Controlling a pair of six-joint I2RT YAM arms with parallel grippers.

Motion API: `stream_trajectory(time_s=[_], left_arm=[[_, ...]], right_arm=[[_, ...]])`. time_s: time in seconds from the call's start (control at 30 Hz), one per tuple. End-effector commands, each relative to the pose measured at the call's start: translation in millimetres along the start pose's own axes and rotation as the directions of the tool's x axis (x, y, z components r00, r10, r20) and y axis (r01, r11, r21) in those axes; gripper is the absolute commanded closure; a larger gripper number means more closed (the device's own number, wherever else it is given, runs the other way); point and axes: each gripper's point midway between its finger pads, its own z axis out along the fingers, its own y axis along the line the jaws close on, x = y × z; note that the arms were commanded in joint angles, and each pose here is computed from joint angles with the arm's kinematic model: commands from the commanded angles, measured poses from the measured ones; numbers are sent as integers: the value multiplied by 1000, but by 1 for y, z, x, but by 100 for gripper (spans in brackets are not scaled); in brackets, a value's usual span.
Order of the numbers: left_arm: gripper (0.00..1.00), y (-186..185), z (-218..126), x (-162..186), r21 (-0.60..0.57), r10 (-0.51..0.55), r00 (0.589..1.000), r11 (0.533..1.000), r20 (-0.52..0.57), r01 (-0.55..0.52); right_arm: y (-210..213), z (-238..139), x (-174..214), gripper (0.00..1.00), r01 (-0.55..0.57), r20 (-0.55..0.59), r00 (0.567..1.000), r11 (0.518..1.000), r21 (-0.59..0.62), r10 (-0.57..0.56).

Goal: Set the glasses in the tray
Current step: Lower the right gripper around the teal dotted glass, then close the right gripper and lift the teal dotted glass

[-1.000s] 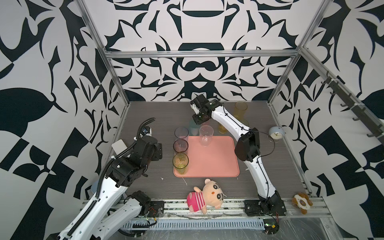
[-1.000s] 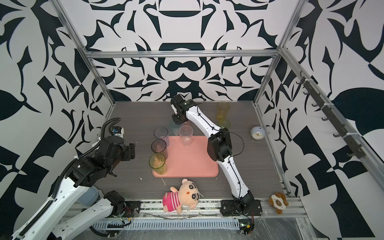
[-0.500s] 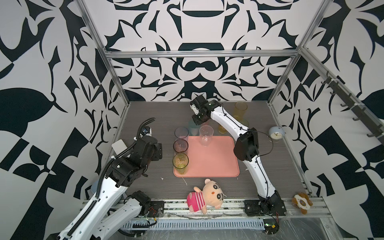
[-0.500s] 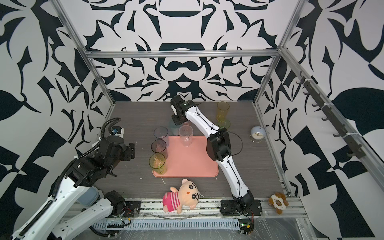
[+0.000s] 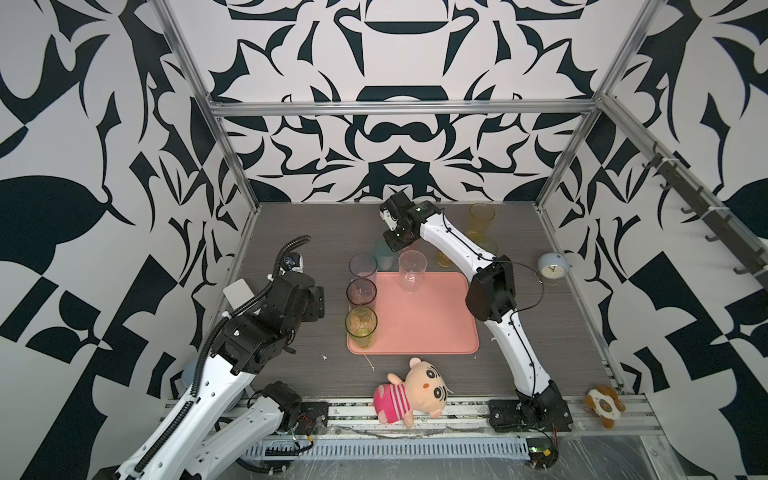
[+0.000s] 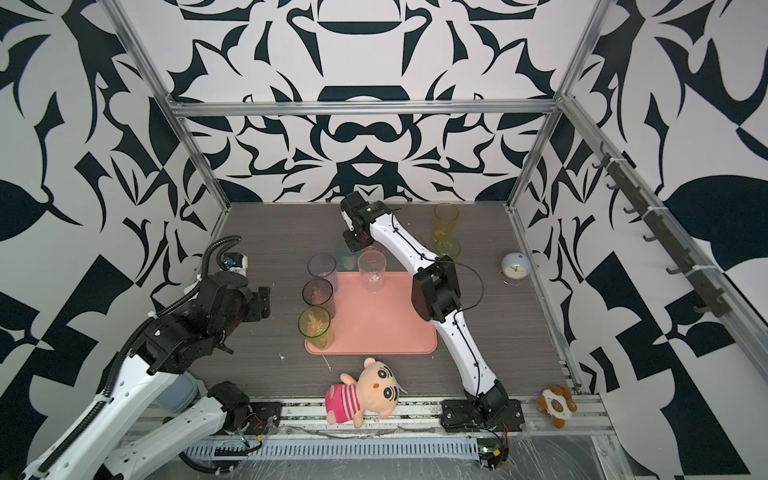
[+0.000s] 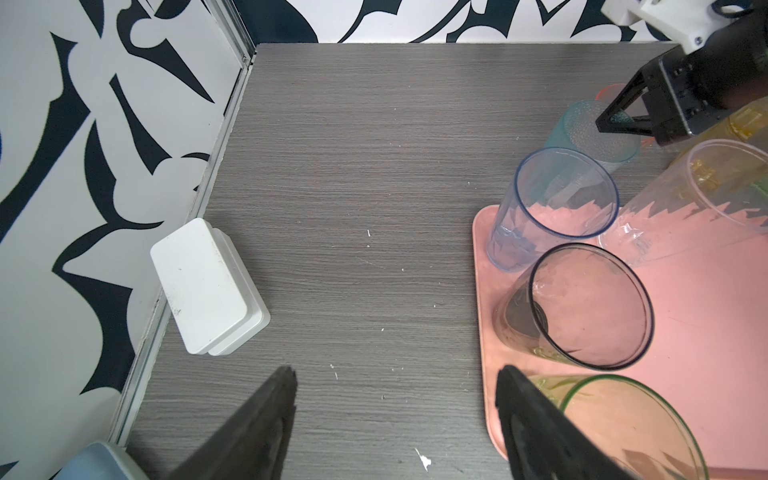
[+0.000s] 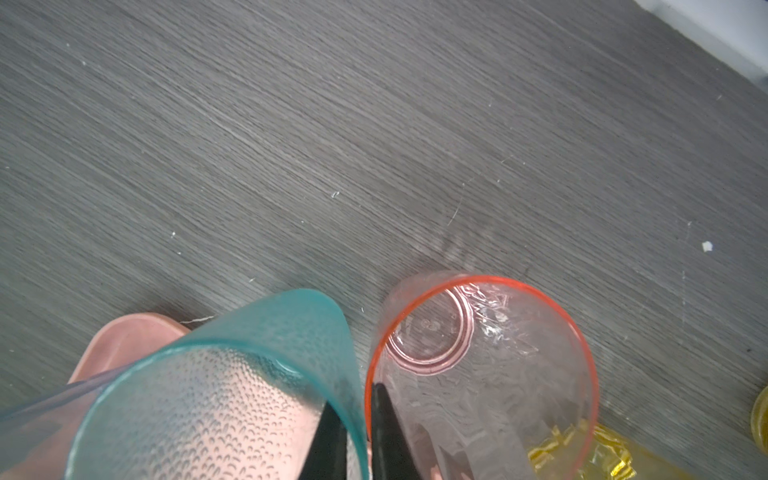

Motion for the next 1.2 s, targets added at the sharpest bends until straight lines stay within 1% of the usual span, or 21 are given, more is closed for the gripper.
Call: stream_trajectory(time_s=[0.0, 0.37, 0.63, 1.0, 1.17], left_arm=[[21, 3, 0, 2, -10, -8, 1000, 1000, -1, 8], [21, 3, 1, 3, -11, -7, 1000, 1000, -2, 7], [21, 3, 0, 2, -12, -8, 1000, 1000, -1, 8], [21, 4, -1, 1, -12, -14, 1000, 1000, 9, 15], [21, 4, -2, 1, -12, -14, 1000, 1000, 9, 14]], right_arm=[[4, -22, -20, 92, -1, 70, 998, 1000, -12, 2], [2, -38, -30, 100, 6, 106, 994, 1000, -2, -6], [0, -54, -36, 100, 3, 133, 991, 1000, 8, -4], [-6, -94, -45, 100, -19, 180, 984, 999, 27, 14], [-17, -120, -49, 100, -60, 216, 975, 997, 53, 47]])
